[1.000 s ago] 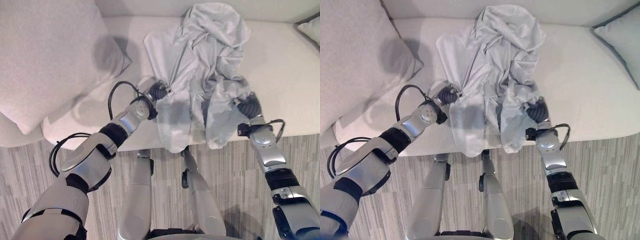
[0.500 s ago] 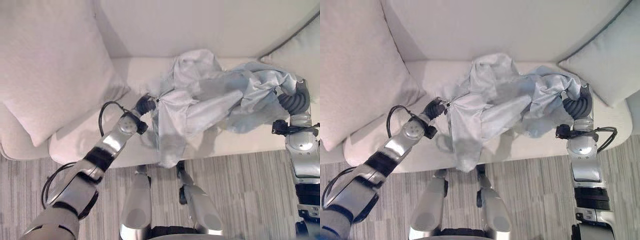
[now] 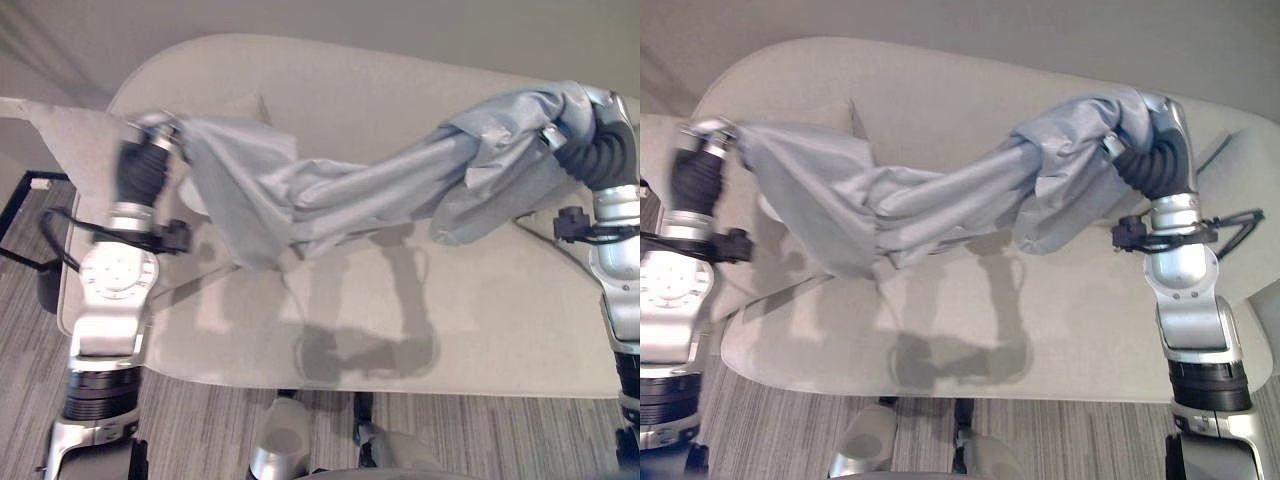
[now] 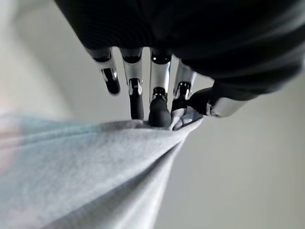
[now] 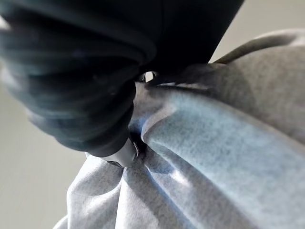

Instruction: Hang the clothes on the sofa on the clothes rack.

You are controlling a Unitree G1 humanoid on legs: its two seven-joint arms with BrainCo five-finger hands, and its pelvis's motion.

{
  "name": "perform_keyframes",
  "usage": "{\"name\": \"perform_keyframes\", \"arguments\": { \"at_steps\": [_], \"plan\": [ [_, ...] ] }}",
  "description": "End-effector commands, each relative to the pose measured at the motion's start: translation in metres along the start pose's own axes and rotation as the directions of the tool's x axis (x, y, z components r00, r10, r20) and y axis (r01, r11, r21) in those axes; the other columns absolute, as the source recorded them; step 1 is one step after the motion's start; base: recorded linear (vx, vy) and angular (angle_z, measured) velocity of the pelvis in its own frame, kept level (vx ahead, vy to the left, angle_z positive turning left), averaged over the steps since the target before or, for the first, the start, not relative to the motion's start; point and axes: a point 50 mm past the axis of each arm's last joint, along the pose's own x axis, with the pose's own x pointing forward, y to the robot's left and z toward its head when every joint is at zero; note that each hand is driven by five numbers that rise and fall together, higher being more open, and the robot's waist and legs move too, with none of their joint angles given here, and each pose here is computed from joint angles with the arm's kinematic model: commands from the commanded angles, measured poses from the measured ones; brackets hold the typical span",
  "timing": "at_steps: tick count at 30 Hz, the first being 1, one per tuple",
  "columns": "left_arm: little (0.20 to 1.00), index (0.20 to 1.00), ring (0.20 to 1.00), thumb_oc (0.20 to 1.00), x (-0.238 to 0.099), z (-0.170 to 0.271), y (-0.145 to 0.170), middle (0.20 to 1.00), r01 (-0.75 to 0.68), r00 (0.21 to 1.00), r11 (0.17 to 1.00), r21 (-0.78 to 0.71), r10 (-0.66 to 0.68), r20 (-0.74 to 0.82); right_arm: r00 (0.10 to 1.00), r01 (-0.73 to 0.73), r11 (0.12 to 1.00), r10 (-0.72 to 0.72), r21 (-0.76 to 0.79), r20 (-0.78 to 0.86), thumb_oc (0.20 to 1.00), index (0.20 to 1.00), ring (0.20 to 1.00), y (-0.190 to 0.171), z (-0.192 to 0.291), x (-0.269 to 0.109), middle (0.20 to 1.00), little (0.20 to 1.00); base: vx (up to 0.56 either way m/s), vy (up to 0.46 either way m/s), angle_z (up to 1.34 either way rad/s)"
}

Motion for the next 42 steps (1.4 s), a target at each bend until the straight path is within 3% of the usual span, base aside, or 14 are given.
{"name": "perform_keyframes", "arguments": {
  "at_steps": [1,10,13,25,34,38,42],
  "plan": [
    [0.2,0.2,0.2,0.2,-0.005,0.002,0.003,0.2,0.01,0.999,0.995,0.101,-0.015,0.05,0.998,0.002,0.999,-0.004,0.037,0.059,0.2,0.2,0.2,0.0,0.008,0.005,0.2,0.2,-0.02,-0.09,0.13],
    [0.2,0.2,0.2,0.2,0.016,0.042,0.053,0.2,-0.235,0.956,0.923,0.304,0.162,0.247,0.985,0.078,0.996,-0.085,0.047,0.148,0.2,0.2,0.2,-0.009,0.029,0.038,0.2,0.2,-0.04,-0.049,0.26],
    [0.2,0.2,0.2,0.2,0.026,0.055,0.064,0.2,-0.305,0.929,0.889,0.342,0.2,0.311,0.987,0.032,0.999,-0.038,0.044,0.158,0.2,0.2,0.2,0.0,0.033,0.047,0.2,0.2,-0.02,0.103,0.66],
    [0.2,0.2,0.2,0.2,0.043,0.063,0.103,0.2,-0.449,0.885,0.782,0.432,0.325,0.333,0.99,0.026,1.0,-0.026,0.003,0.135,0.2,0.2,0.2,0.004,0.027,0.056,0.2,0.2,-0.06,0.246,0.33],
    [0.2,0.2,0.2,0.2,0.066,0.085,0.102,0.2,-0.489,0.857,0.749,0.447,0.316,0.408,0.996,0.057,0.998,-0.058,0.017,0.073,0.2,0.2,0.2,0.011,0.018,0.057,0.2,0.2,-0.14,0.454,0.11],
    [0.2,0.2,0.2,0.2,0.074,0.084,0.085,0.2,-0.458,0.864,0.792,0.403,0.291,0.41,0.994,0.081,0.996,-0.078,-0.025,0.082,0.2,0.2,0.2,0.003,0.018,0.058,0.2,0.2,-0.21,0.266,-0.04],
    [0.2,0.2,0.2,0.2,0.073,0.079,0.087,0.2,-0.456,0.869,0.797,0.396,0.301,0.393,0.992,0.094,0.992,-0.087,-0.083,0.09,0.2,0.2,0.2,-0.011,0.017,0.058,0.2,0.2,-0.11,0.15,0.58]
  ]
}}
